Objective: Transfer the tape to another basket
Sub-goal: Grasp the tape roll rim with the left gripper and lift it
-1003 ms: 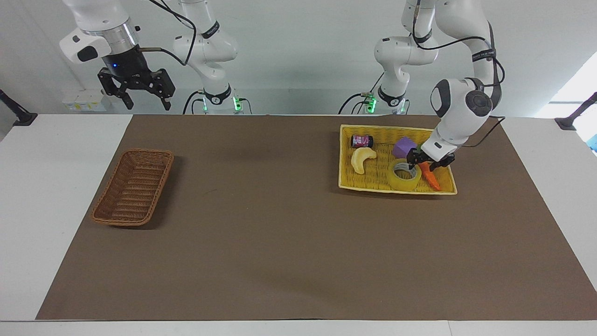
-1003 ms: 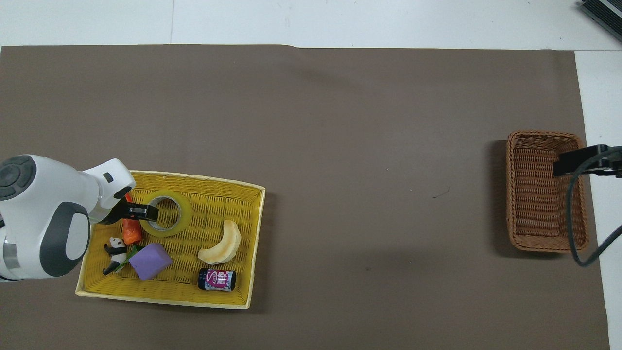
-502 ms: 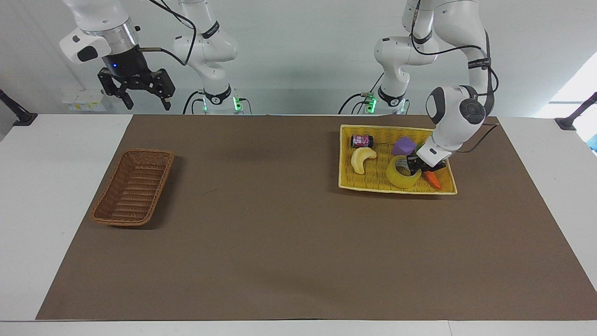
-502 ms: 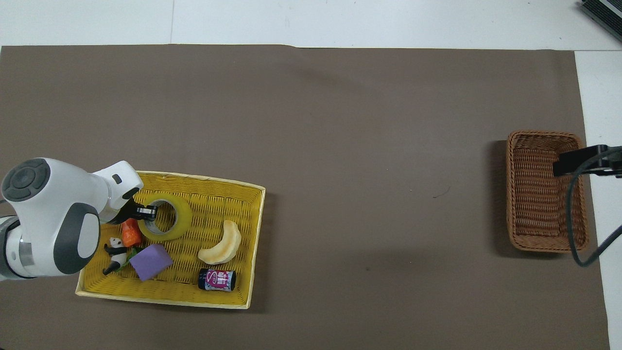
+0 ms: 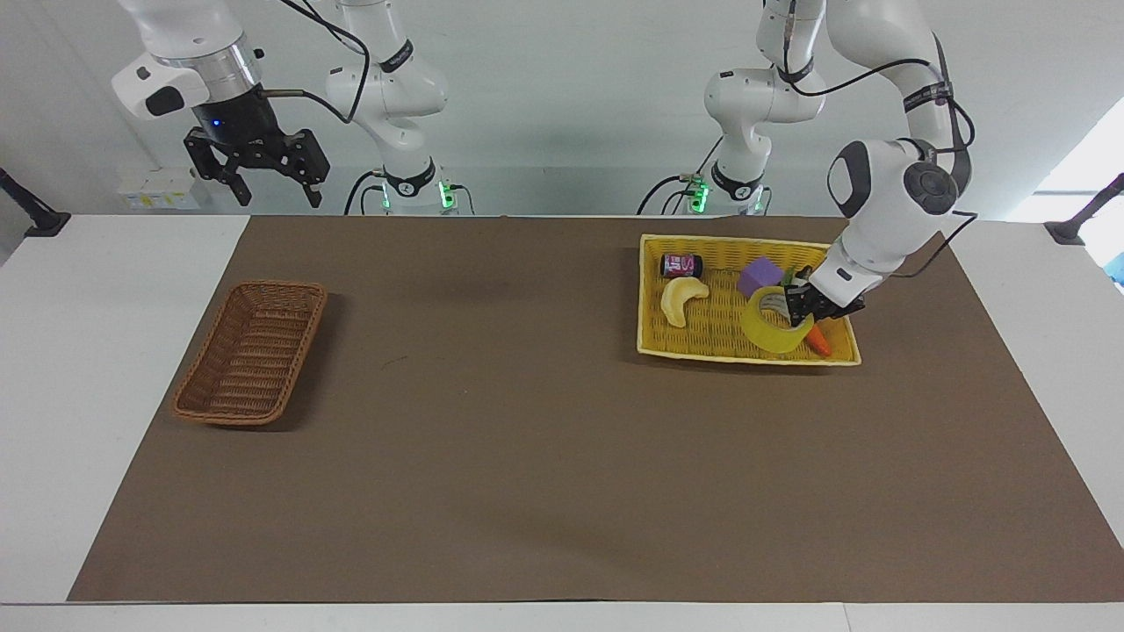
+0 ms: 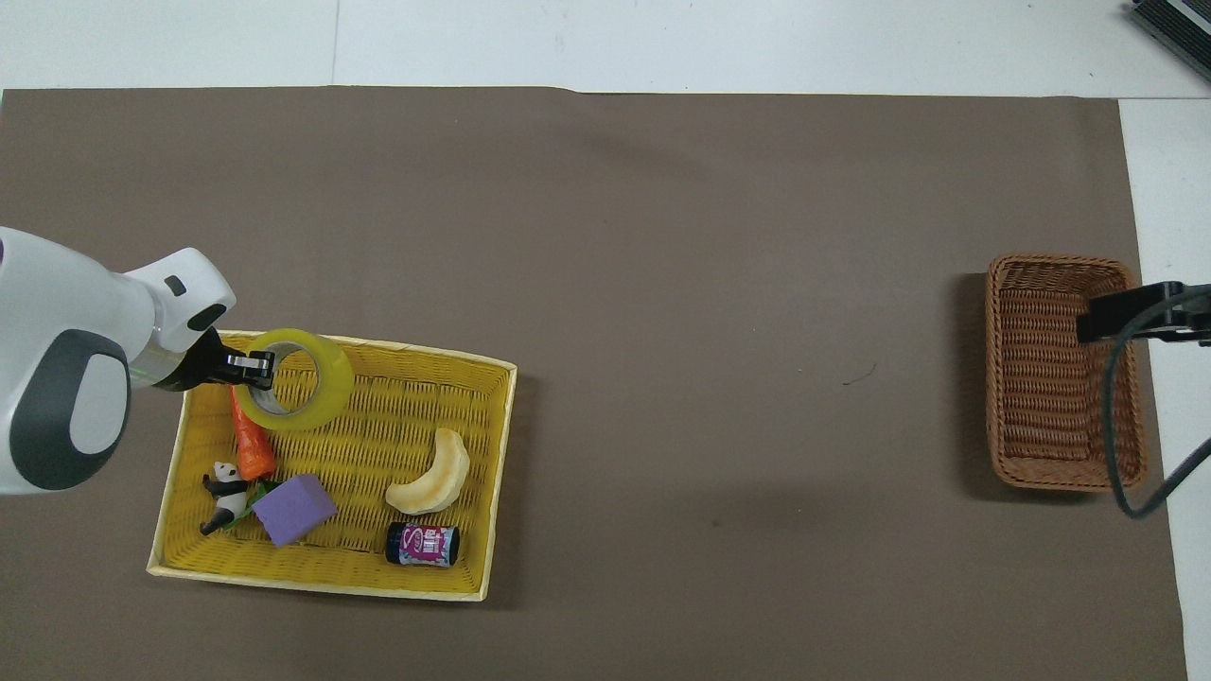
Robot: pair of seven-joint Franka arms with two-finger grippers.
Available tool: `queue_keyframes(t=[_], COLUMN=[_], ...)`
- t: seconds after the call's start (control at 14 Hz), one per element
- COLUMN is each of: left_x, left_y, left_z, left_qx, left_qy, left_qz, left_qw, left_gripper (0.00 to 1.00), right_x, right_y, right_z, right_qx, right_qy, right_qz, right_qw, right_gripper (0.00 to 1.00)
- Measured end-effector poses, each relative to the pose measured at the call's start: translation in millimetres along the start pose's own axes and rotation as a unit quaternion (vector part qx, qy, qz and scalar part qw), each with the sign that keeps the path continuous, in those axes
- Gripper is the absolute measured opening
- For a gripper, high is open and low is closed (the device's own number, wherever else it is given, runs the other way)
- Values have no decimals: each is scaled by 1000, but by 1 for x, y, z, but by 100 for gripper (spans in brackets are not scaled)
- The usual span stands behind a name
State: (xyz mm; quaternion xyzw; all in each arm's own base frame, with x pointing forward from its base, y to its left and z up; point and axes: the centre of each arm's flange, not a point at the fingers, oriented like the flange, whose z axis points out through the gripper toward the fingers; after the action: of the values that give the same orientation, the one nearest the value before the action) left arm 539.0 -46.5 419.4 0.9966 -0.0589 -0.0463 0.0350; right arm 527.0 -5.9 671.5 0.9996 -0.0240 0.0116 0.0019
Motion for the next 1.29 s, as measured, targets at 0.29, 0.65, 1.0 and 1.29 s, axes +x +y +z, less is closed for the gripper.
queue_keyframes(t=[0.29,0.65,1.0,1.29], left_x=[3,3,4,-8], left_y=[10,63,115,196], left_z=[-37,-53,-63,-66], left_qx=[-2,-7,-133,-162], left_qy=[-10,-14,-16,-8], left_qz=[0,5,-28,28], left_qw=[1000,1000,991,986], left_gripper=[22,22,22,22], right_x=[0,0,0,-4], right_y=[0,0,0,-6], right_z=[0,0,0,1], right_qx=[0,0,0,7], right_qy=[0,0,0,-12], right_qz=[0,0,0,-5], right_qw=[1000,1000,1000,1000], right_gripper=[100,100,100,100])
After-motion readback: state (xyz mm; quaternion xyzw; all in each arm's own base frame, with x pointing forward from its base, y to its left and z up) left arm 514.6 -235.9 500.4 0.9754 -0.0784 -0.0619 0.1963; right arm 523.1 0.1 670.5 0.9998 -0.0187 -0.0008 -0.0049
